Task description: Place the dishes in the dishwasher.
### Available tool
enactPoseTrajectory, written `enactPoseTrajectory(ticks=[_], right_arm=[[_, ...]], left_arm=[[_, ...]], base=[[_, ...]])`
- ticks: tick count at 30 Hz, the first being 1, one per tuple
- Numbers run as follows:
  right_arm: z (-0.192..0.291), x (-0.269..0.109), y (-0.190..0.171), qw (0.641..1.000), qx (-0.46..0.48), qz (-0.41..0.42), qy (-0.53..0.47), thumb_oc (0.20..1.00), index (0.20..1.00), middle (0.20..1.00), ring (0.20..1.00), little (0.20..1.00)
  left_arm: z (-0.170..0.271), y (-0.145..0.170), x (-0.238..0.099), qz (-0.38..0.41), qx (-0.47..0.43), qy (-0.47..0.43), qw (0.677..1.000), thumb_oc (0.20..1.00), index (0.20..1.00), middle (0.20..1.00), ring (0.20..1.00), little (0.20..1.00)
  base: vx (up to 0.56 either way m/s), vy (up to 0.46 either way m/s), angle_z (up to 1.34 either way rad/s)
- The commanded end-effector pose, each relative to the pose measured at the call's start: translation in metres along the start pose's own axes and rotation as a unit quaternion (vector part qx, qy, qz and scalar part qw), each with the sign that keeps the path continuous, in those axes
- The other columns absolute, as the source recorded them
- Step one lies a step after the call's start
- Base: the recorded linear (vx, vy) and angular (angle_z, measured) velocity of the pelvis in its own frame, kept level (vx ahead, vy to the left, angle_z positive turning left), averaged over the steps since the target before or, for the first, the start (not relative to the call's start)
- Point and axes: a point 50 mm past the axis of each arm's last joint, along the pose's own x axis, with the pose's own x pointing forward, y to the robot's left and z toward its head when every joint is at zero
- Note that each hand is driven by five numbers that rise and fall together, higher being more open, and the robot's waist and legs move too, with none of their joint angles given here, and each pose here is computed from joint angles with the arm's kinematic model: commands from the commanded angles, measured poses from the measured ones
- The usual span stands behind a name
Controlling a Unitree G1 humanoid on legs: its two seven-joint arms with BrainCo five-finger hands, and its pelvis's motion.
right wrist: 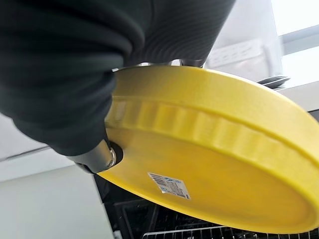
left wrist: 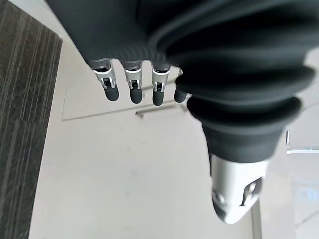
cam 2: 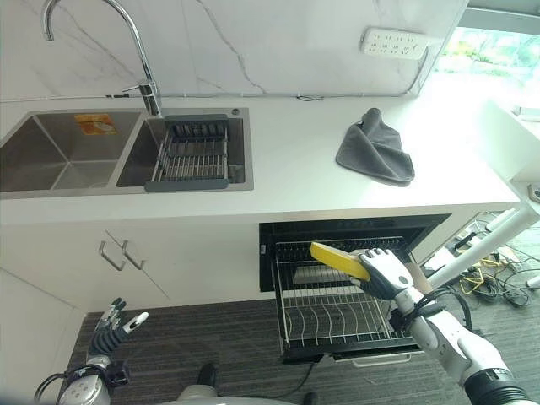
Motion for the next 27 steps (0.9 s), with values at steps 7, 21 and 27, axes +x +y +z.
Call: enactPoseTrajectory(ticks=[7, 21, 27], right_arm=[[-0.011, 0.047, -0.056, 0.977, -0.102, -0.186, -0.016, 0.200, 0.200, 0.200, 0.200, 0.200], [-0.019, 0.055, -0.002, 0.977, -0.204, -0.066, 0.016, 0.200, 0.200, 0.200, 0.200, 0.200], [-0.024, 0.047, 0.011, 0.979, -0.196, -0.041, 0.044, 0.200, 0.200, 0.200, 0.200, 0.200]], left_arm=[[0.061, 0.007, 0.025, 0.049, 0.041, -0.150, 0.987, 1.000, 1.000, 1.000, 1.000, 1.000], [0.058, 0.009, 0.009, 0.035, 0.101, -0.162, 0.981, 1.000, 1.000, 1.000, 1.000, 1.000], [0.057, 0.012, 0.006, 0.039, 0.107, -0.164, 0.980, 1.000, 1.000, 1.000, 1.000, 1.000]], base=[[-0.03, 0.027, 0.04], [0.10, 0.014, 0.05], [0.06, 0.009, 0.01]])
